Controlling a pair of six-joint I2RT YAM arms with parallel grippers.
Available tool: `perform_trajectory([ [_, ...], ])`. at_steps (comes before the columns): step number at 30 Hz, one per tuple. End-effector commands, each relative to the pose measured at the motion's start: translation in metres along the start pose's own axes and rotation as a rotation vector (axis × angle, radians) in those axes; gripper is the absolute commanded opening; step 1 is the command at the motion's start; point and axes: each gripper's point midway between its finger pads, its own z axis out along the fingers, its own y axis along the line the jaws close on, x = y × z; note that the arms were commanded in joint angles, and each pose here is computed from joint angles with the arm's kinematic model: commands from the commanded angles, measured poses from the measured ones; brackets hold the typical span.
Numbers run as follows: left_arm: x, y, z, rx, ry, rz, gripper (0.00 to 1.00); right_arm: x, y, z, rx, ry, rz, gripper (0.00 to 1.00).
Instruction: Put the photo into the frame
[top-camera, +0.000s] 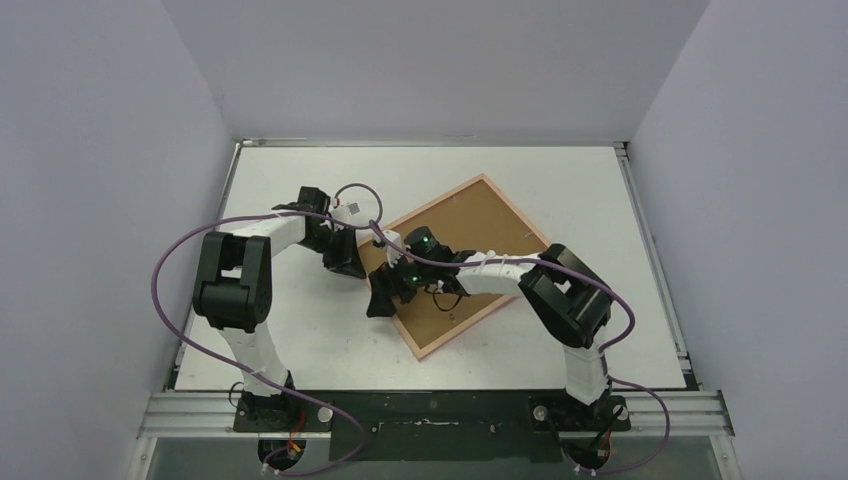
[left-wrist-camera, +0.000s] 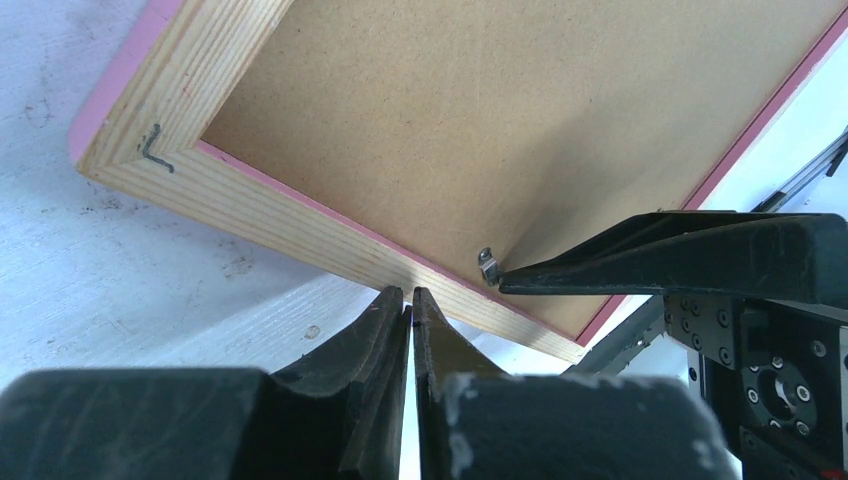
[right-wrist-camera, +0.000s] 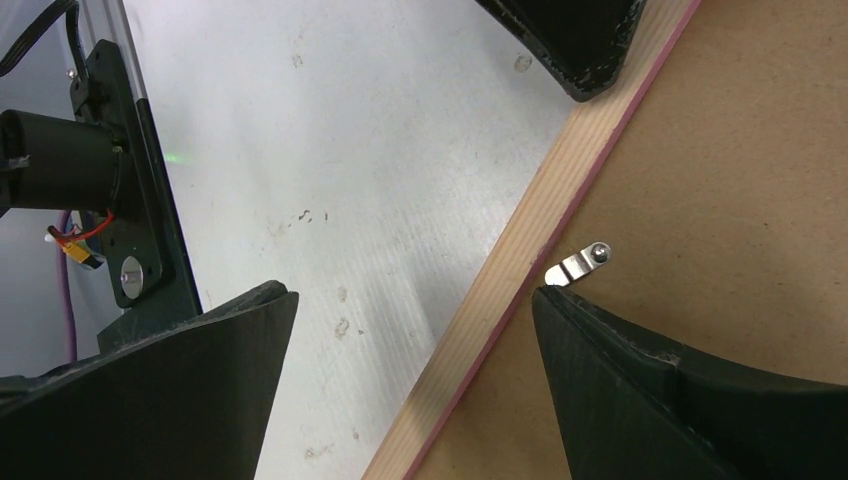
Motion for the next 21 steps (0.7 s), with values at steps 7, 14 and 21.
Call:
perform_trajectory([
  [7, -0.001, 0.021, 0.015, -0.078, 0.007, 0.024, 0.07, -0.013, 0.014, 0.003, -0.042, -0.041, 0.001, 0.93],
  [14, 0.0, 0.019, 0.016, -0.08, 0.012, 0.035, 0.07, -0.024, 0.015, 0.011, -0.059, -0.064, 0.0, 0.92],
  [21, 0.0, 0.018, 0.017, -0.077, 0.017, 0.04, 0.07, -0.035, 0.019, 0.018, -0.094, -0.093, 0.004, 0.92],
])
